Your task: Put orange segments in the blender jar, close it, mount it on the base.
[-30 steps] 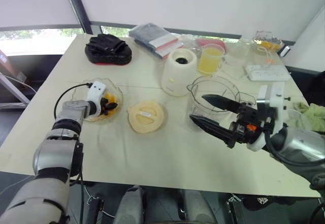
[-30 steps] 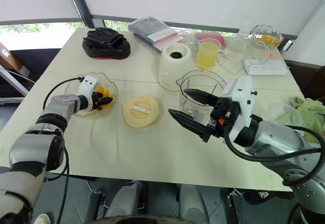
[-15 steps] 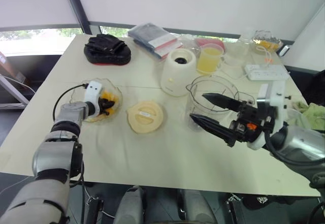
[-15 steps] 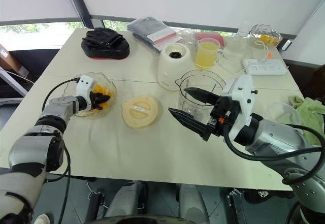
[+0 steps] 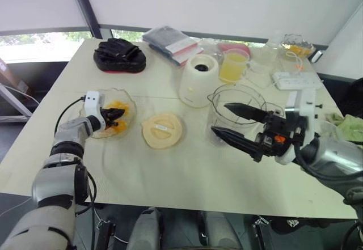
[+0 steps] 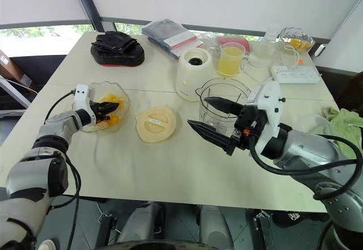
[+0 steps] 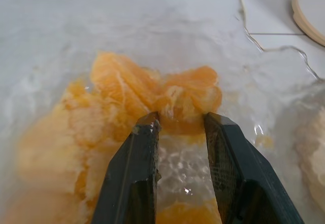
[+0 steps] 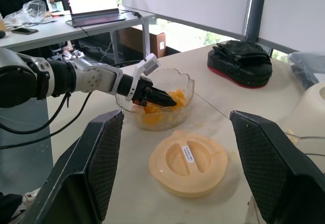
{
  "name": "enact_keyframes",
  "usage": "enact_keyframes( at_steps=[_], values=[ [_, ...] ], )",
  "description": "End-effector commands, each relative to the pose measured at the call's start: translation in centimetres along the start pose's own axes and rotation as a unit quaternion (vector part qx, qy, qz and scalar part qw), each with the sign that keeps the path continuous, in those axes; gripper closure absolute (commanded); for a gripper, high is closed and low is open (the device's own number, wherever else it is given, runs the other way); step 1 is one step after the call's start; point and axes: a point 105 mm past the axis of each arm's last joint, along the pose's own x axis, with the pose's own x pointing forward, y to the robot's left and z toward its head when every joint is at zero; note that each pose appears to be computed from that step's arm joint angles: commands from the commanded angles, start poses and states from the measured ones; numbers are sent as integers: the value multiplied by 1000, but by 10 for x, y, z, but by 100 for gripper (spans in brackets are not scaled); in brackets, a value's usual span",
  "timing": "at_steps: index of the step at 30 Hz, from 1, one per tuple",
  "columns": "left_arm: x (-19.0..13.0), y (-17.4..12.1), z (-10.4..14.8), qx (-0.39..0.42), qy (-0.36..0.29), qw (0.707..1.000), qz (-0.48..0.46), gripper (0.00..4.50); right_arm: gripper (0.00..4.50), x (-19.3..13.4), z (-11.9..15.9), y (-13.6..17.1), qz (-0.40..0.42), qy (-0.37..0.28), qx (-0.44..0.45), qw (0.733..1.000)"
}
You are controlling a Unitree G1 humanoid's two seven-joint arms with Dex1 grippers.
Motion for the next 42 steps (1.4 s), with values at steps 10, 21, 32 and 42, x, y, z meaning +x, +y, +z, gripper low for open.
enact_keyframes(
  at_steps=[10, 21, 32, 42],
  values=[
    [9, -7, 7, 129, 56, 990, -2, 310, 98, -1, 6, 3, -4, -10, -21, 1000],
    [15, -9, 16, 161, 59, 985, 15, 366, 98, -1, 6, 4, -13, -13, -24, 1000],
    [12, -11, 21, 128, 45, 991, -14, 444, 98, -1, 5, 2, -12, -12, -25, 1000],
    [-7, -7, 63, -73, -61, 994, -61, 444, 98, 2, 5, 1, -4, -12, -26, 1000]
  ],
)
